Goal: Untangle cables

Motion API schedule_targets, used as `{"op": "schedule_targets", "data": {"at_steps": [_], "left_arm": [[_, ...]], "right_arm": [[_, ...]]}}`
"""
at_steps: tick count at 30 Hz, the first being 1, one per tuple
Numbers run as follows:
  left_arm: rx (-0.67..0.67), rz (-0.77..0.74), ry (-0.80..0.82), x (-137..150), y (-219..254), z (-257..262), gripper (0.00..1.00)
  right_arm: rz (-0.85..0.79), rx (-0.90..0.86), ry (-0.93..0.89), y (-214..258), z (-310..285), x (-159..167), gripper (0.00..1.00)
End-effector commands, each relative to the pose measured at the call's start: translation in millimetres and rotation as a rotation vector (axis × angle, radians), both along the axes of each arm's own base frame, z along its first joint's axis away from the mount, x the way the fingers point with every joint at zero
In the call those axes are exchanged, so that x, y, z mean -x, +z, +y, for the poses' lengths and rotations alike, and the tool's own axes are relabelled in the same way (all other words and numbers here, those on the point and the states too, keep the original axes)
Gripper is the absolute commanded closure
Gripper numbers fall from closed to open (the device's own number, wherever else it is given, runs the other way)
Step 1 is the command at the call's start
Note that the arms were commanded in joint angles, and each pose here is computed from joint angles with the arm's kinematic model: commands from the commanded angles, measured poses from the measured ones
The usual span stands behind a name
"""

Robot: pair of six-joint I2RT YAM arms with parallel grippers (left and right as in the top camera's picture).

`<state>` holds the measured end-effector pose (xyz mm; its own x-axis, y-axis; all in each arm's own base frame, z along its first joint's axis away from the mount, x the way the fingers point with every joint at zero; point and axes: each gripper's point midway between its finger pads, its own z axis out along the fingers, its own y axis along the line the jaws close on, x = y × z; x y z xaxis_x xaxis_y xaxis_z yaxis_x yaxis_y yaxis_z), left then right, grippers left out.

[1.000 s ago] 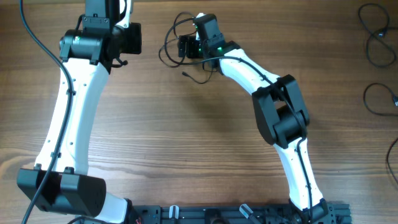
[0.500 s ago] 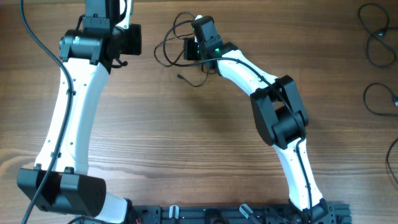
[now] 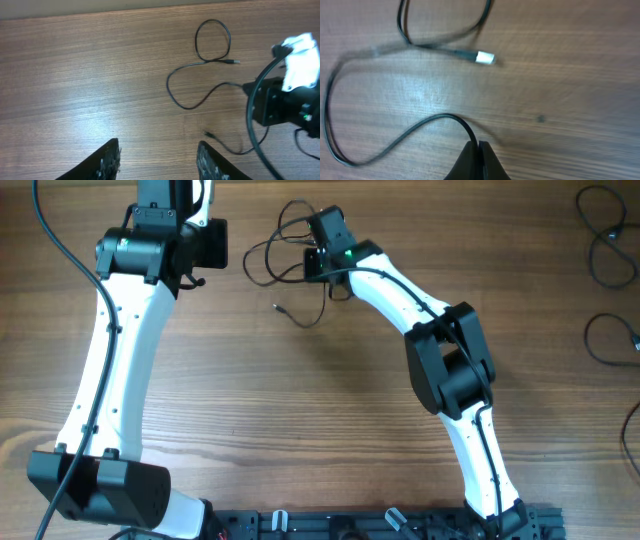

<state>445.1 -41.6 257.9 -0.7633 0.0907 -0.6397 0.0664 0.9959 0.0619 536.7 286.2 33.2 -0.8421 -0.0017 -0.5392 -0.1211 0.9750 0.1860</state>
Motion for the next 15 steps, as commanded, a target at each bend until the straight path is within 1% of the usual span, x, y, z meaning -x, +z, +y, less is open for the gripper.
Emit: {"op": "schedule_targets", "data": {"at_steps": [1, 4, 9, 15], "left_arm": [[-0.006, -0.022, 0.016, 2, 8, 3, 0.48], [-0.005, -0.022, 0.016, 2, 8, 3, 0.48], [-0.005, -0.021, 0.016, 2, 8, 3, 0.48], [0.007, -0.020, 0.005, 3, 8, 0, 0.48]], "right_arm": [[-0.149, 0.078, -0.043, 64, -16, -25, 0.95], [-0.213, 0.060, -0.040, 108, -21, -29, 0.95], [-0.298, 0.022, -0.098, 168, -50, -34, 0.96], [-0.354, 0.020, -0.156, 231, -100, -25, 0.95]]}}
